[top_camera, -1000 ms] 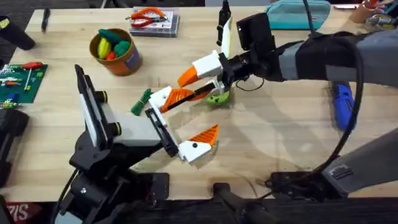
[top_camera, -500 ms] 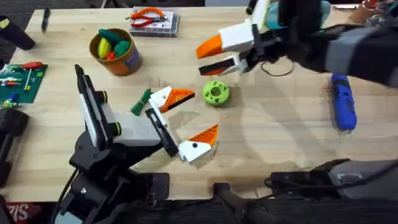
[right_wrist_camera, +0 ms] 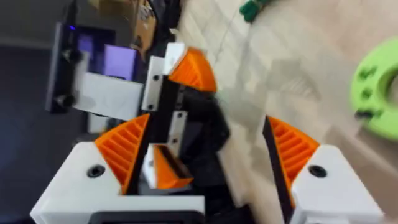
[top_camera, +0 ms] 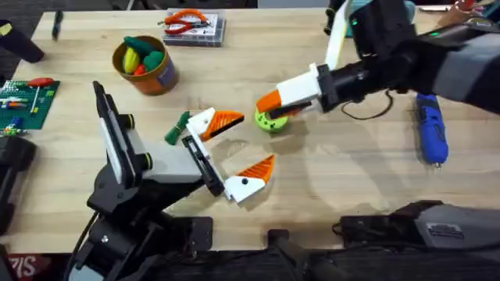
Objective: Pick up the gripper from the table and insert it into the empty holder that is missing its gripper. Then pick up a screw, insert it into the mounting hole, and use the screwdriver to tighten it. Finally, clean up the table by picking up the vegetable and placing it into the bucket.
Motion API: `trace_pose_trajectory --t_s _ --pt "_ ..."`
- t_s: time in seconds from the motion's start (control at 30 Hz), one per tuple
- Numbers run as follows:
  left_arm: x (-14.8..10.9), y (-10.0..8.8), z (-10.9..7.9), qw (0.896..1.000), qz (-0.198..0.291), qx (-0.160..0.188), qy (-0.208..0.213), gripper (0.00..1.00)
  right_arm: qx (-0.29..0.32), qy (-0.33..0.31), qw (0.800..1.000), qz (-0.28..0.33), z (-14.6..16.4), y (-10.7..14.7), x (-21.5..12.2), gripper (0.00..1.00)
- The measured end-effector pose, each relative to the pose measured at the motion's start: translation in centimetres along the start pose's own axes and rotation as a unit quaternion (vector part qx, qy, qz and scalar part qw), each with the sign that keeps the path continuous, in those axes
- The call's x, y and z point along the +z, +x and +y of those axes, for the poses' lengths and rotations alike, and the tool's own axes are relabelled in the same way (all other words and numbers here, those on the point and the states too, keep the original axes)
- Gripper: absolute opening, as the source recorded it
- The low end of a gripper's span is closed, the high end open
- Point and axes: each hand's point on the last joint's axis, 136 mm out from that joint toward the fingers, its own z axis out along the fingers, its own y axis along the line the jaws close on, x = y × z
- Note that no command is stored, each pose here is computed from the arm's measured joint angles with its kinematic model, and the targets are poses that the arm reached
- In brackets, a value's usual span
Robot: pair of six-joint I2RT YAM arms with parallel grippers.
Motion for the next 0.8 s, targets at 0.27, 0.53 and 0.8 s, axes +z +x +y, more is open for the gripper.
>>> trace_pose_trajectory --t_s 0.27,0.53,0.8 --pt "0.0 0.0 0.1 1.0 0.0 0.0 -0.004 0.988 -0.037 -0.069 0.997 0.025 -1.9 -1.3 4.2 0.994" --pt "0.0 0.0 0.2 1.0 0.0 0.0 -0.006 0.988 -0.045 -0.116 0.992 0.014 0.3 -3.4 5.1 0.969" --pt "0.0 0.0 0.2 1.0 -0.001 0.0 -0.007 0.988 0.009 -0.127 0.991 0.039 1.5 -2.8 6.2 0.884"
